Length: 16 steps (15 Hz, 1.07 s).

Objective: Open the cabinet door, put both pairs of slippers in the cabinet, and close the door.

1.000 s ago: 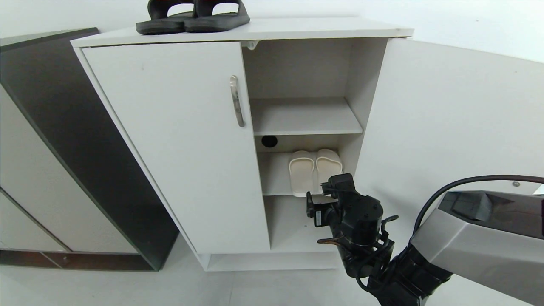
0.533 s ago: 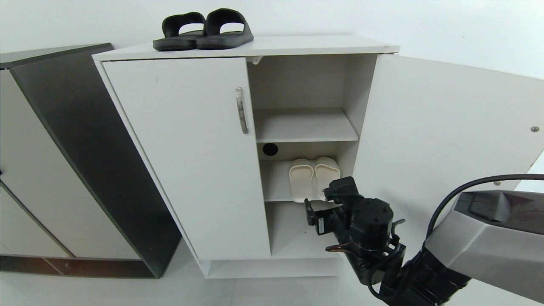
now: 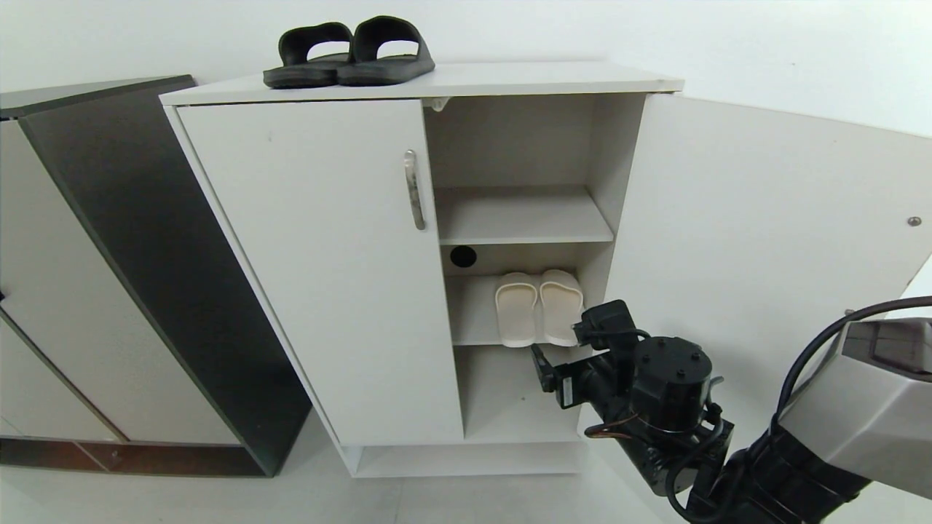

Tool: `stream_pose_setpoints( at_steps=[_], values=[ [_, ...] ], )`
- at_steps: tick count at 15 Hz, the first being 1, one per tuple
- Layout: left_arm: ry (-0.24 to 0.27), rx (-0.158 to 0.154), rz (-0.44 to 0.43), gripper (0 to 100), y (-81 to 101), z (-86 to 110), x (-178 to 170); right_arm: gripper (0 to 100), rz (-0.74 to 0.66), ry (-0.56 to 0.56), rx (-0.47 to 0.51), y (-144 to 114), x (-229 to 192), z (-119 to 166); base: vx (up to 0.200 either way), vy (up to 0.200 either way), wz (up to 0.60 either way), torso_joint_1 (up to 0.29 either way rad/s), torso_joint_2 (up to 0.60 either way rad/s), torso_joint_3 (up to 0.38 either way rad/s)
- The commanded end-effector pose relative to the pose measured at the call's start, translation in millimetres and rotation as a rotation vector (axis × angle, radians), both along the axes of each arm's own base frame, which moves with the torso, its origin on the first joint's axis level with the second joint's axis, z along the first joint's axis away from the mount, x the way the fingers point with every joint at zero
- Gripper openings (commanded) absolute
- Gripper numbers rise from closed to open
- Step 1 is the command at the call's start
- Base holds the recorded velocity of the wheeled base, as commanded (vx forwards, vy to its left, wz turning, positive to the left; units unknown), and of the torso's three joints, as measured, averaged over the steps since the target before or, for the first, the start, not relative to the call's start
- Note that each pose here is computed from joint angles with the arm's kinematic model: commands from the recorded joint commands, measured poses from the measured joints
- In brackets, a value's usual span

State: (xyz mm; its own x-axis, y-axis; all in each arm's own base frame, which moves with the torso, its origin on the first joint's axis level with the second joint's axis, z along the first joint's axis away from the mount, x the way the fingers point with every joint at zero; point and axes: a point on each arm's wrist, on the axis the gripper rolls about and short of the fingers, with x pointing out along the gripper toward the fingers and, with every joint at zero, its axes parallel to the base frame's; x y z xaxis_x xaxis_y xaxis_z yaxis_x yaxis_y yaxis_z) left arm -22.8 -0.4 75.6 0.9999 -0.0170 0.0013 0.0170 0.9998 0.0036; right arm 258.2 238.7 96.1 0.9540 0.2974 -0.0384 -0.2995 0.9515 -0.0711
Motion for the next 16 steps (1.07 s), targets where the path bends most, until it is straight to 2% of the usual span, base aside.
stream_pose_setpoints(
  at_steps=[1, 3, 16],
  values=[
    [0.001, -0.001, -0.001, 0, 0.0, 0.1, 0.1, 100, 0.017, -0.005, 0.005, -3.9, -2.7, 4.0, 0.0, 0.0, 0.0, 0.0, 0.0, 0.0],
    [0.001, -0.001, 0.0, 0, 0.0, 0.1, 0.1, 100, 0.026, 0.002, -0.001, -4.6, -3.7, 1.7, 0.0, 0.0, 0.0, 0.0, 0.0, 0.0],
    [0.001, 0.001, -0.003, 0, 0.0, 0.1, 0.1, 100, 0.027, 0.008, -0.007, -5.6, -4.8, -0.1, 0.0, 0.2, 0.0, 0.002, 0.0, 0.005]
  ],
)
